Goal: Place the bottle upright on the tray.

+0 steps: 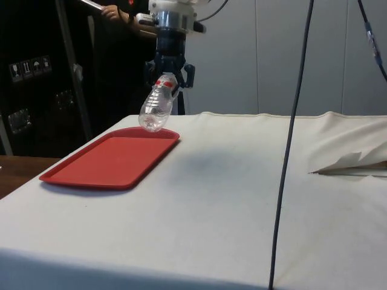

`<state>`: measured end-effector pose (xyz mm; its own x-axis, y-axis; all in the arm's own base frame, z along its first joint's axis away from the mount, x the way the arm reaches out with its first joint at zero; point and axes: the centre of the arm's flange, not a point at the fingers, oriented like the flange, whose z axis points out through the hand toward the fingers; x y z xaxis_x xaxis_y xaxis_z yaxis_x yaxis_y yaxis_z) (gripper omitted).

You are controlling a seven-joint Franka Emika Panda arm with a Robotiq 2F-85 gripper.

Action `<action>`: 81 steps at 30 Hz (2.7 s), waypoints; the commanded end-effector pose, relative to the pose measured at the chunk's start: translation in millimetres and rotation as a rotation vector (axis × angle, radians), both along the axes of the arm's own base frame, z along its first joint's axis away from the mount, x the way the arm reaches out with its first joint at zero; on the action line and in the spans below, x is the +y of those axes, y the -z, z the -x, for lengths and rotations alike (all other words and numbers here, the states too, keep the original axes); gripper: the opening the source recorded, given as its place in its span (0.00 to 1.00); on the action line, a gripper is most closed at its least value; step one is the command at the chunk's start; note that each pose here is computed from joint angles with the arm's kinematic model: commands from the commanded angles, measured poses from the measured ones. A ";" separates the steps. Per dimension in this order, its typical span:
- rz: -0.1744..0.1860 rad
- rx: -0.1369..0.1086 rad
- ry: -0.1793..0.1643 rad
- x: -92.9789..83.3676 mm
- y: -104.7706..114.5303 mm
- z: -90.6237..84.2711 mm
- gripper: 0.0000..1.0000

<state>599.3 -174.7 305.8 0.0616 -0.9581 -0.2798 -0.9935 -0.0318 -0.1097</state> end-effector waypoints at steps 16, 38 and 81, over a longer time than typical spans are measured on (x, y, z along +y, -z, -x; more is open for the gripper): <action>0.086 -0.019 0.034 6.9 -19.7 -17.3 0.12; 0.198 -0.023 0.069 17.4 -52.1 -41.4 0.12; 0.428 -0.027 0.097 53.3 -70.3 -92.3 0.12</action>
<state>690.6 -122.3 375.6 -0.0241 -0.9901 0.1379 -0.9915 0.0061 -0.1297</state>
